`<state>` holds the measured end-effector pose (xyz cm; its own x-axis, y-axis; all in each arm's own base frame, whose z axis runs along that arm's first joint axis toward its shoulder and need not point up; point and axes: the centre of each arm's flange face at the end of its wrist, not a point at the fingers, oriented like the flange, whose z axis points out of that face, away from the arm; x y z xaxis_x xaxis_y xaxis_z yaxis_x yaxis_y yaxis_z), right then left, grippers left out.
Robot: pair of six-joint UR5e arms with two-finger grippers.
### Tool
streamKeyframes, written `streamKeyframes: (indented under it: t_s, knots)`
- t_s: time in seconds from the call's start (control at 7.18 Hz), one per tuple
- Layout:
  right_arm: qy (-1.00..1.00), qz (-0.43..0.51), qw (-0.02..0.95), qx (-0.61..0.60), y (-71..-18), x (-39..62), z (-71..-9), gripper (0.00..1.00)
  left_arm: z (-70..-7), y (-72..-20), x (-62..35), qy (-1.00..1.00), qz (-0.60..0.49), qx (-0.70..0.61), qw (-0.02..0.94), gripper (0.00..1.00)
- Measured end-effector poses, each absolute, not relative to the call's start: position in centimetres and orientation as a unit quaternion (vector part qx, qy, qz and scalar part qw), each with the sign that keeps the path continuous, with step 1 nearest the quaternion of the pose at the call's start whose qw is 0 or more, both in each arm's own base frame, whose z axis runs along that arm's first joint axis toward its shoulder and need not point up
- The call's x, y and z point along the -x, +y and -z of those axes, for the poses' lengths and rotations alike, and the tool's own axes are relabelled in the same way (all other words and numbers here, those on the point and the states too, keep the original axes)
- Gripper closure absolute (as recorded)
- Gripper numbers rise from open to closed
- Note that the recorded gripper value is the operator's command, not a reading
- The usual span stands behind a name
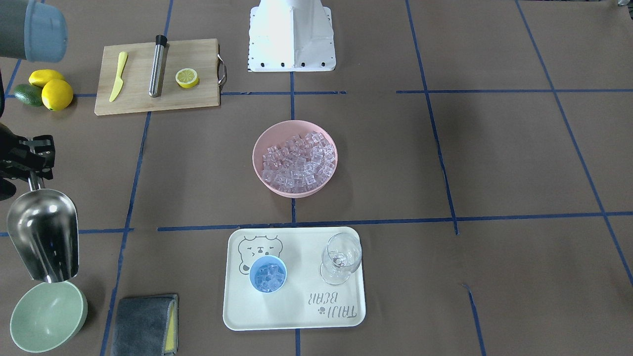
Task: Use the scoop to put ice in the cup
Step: 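Carry the empty scoop back toward its starting spot with the right gripper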
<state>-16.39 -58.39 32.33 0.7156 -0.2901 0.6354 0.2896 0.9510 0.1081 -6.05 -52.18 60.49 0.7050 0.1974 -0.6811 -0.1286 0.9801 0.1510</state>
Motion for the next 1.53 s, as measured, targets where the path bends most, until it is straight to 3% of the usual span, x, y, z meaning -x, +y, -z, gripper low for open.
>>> streamKeyframes:
  t_s: [0.56, 0.97, 1.53]
  knots:
    - [-0.36, 0.049, 0.932, 0.003, -46.9, 12.1, -45.1, 1.0, -61.1, -51.6, 6.5, 0.383, -0.06, -0.03, 0.921, 0.0]
    - [-0.385, -0.023, 0.922, 0.021, -43.4, 18.5, -46.8, 1.0, -60.9, -51.8, 6.4, 0.383, -0.053, -0.029, 0.922, 0.0]
    - [-0.345, -0.049, 0.936, 0.054, -39.5, 28.0, -48.3, 1.0, -59.7, -52.5, 6.4, 0.382, -0.049, -0.036, 0.922, 0.0]
